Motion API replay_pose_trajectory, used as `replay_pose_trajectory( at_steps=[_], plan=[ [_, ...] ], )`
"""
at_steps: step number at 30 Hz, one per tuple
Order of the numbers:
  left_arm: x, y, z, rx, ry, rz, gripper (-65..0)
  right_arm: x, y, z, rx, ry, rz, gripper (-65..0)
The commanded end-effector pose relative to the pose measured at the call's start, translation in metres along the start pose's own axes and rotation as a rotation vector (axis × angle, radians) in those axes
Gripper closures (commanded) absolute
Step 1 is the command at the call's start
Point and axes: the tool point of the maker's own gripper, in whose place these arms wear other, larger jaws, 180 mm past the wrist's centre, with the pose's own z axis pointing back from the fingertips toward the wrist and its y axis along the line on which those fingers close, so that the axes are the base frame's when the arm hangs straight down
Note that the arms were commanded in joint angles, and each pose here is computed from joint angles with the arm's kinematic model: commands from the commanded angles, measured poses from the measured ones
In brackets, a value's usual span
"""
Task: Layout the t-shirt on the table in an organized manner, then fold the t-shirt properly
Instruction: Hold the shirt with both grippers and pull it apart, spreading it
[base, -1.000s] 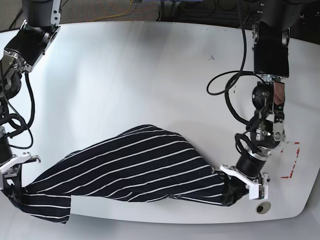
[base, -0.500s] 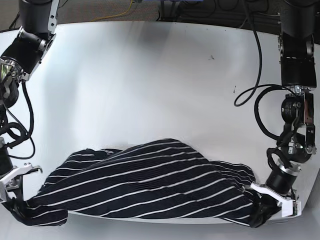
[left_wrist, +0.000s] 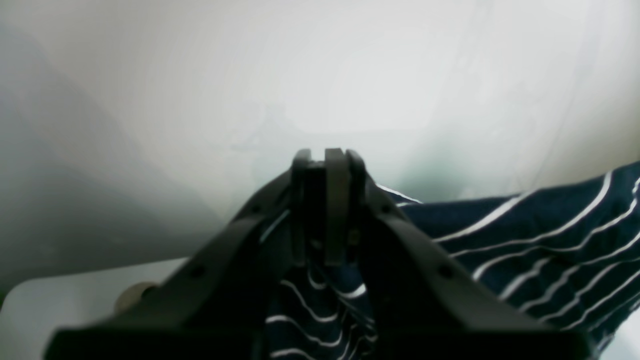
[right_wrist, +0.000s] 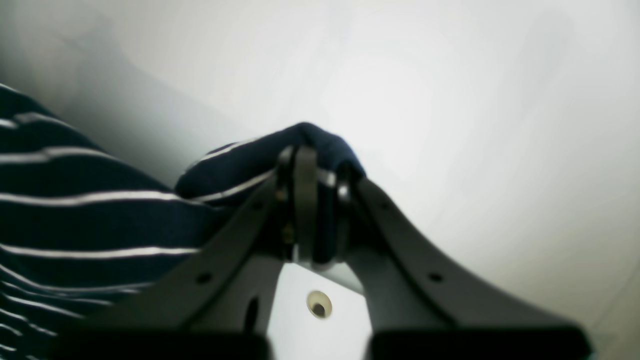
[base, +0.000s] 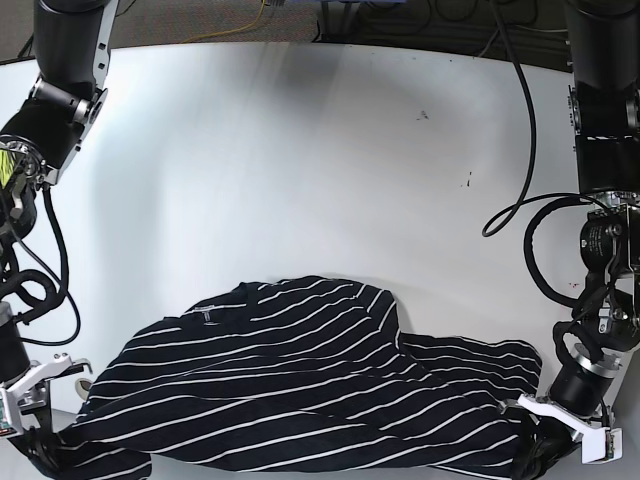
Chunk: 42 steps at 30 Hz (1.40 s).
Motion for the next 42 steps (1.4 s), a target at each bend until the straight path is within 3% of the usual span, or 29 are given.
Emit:
replay_pose_trajectory(
  at_steps=[1,17,32,42],
  plan=[
    [0.036,0.006,0.001,0.004,-0.083,-0.032,-3.8,0.019,-0.014,0.004,-0.039,-0.057,0.022,0.0],
    [0.037,0.011,0.005,0.013,-0.078,-0.05,-3.8,-0.006,-0.005,0.006,-0.028,0.012,0.031,0.0],
    [0.01,0.007,0.014,0.005,-0.028,-0.04,-3.8,-0.017,0.001,0.007,-0.013,0.04,0.032,0.0],
    [0.014,0.011,0.013,0.015,-0.032,-0.05,-3.8,-0.035,-0.013,-0.005,-0.024,0.088,-0.017,0.0]
  ],
)
